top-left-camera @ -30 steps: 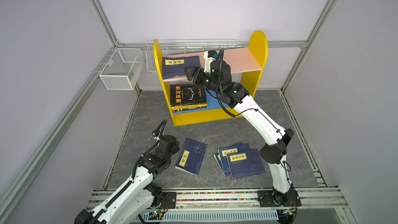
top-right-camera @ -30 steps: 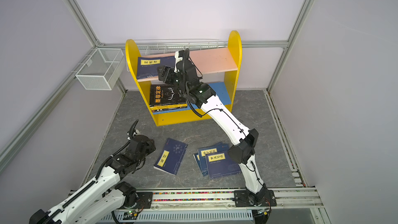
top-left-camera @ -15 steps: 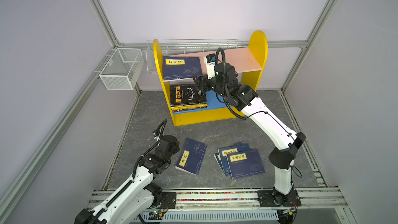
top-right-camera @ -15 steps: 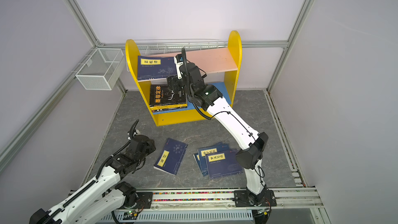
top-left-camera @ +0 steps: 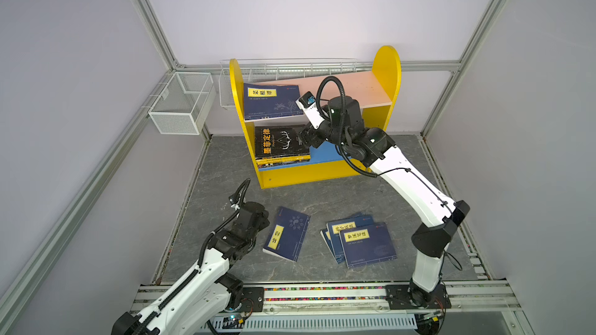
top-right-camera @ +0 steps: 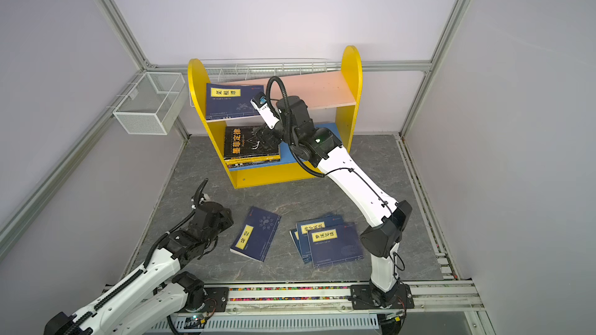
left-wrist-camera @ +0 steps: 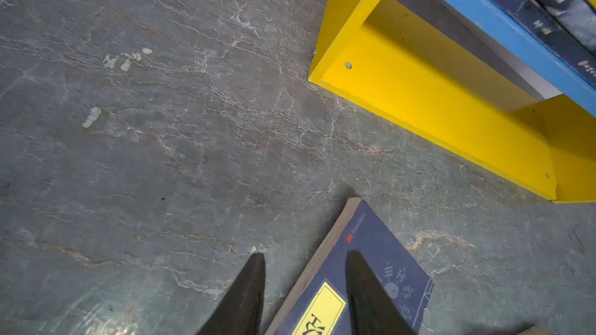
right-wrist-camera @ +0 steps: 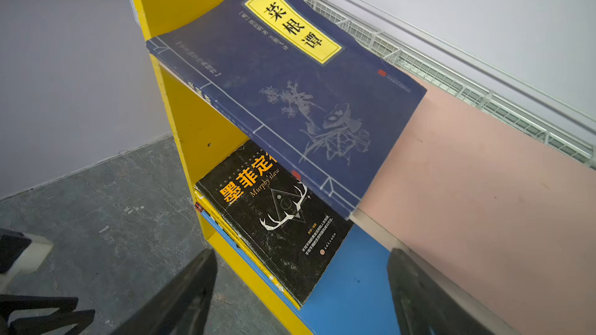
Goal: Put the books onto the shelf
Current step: 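Lay the blue book on the pink shelf and open the right gripper, then push the blue book flat on the pink shelf with the right gripper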
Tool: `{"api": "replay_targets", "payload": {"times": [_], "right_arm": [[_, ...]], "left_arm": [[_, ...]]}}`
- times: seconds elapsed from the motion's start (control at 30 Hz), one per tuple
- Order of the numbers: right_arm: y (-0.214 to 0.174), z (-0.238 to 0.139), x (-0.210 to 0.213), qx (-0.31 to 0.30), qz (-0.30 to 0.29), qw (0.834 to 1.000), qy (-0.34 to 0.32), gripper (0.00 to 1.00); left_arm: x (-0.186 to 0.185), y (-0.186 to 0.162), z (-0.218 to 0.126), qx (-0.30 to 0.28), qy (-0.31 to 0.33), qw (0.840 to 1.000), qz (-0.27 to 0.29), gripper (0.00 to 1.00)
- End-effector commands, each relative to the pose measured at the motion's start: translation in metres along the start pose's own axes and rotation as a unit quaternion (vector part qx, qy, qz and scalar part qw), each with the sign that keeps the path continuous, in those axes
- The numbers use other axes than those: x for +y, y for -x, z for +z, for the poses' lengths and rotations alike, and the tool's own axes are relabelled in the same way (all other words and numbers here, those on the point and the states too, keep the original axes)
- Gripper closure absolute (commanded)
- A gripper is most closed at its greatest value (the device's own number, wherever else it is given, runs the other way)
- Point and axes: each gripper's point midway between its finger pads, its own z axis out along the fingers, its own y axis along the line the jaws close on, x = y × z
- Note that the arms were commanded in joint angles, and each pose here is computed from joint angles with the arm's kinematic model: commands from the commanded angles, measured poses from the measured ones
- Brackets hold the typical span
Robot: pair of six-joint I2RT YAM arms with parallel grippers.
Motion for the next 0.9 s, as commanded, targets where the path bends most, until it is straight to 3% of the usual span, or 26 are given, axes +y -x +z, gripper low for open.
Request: {"api": "replay_targets", "payload": {"times": [0.0, 0.43, 0.87], "right_arm": [[0.008, 0.005, -0.003, -0.019, -0.051, 0.999, 0.001, 0.14], [0.031, -0.006, -0.005, -0.079, -0.082, 0.994, -0.002, 0.14], [0.025, 0.02, -0.023, -0.066, -0.074, 0.995, -0.005, 0.14]], "left_arm": [[-0.002, 0.005, -0.002, -0.006, -0.004, 1.0, -0.001, 0.58], [-0.001, 0.003, 0.001, -0.006, -0.003, 1.0, 0.008, 0.58], [0.0, 0.003, -0.001, -0.007, 0.0, 1.0, 0.022, 0.58]]}}
